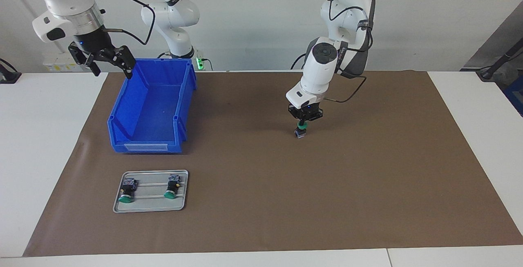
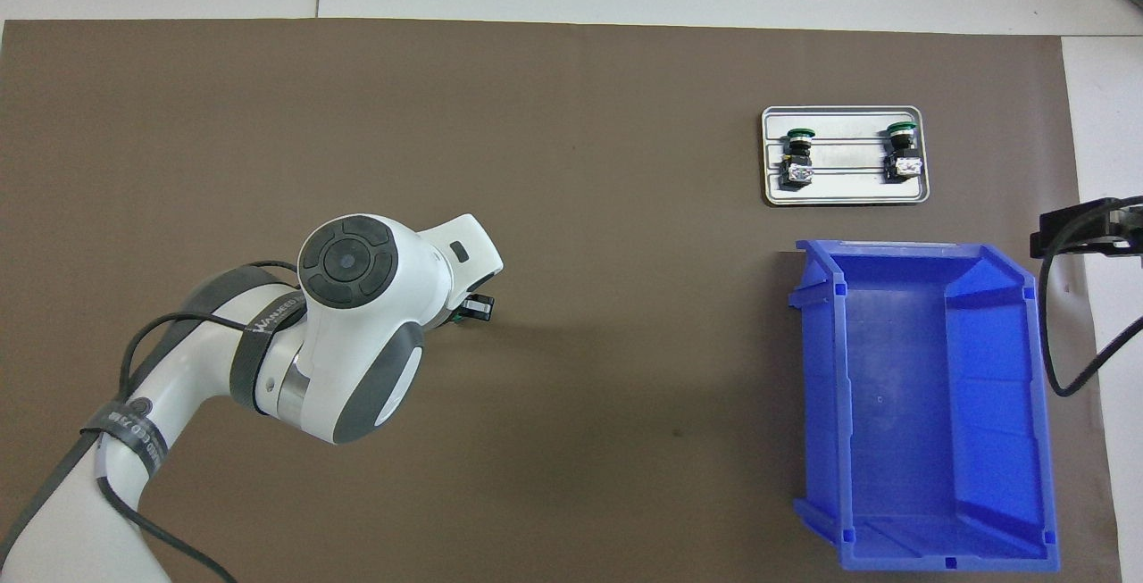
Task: Place and press button with both arms
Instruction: 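Press down on the green button with the left gripper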
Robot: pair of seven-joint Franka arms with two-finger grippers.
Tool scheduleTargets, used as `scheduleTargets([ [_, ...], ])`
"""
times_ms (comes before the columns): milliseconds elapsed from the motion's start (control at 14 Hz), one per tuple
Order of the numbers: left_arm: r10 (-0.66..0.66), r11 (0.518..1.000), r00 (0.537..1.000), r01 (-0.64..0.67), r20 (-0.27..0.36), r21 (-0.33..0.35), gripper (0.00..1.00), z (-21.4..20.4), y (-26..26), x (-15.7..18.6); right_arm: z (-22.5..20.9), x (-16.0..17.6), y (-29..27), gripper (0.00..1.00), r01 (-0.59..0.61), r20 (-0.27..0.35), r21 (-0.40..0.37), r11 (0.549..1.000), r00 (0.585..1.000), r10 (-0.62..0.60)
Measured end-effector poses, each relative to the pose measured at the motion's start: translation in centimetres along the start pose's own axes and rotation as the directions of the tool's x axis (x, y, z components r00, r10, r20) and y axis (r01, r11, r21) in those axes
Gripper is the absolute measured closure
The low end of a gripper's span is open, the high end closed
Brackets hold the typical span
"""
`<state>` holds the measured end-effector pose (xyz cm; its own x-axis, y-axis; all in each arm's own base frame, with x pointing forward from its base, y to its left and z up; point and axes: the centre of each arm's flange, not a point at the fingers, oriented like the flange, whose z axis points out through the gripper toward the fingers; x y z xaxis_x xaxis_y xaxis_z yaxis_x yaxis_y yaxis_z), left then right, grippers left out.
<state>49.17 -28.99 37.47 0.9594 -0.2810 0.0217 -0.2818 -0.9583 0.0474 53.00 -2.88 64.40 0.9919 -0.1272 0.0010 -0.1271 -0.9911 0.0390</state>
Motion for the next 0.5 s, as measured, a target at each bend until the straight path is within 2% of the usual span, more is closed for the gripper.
scheduleTargets([
  [501,-0.002,1.0,0.999,0.002,-0.047,-0.01,0.99,0.79,-0.25,-0.61,0.0,0.0,0.0,0.0,0.0,0.0,0.0,1.0,1.0,0.0],
])
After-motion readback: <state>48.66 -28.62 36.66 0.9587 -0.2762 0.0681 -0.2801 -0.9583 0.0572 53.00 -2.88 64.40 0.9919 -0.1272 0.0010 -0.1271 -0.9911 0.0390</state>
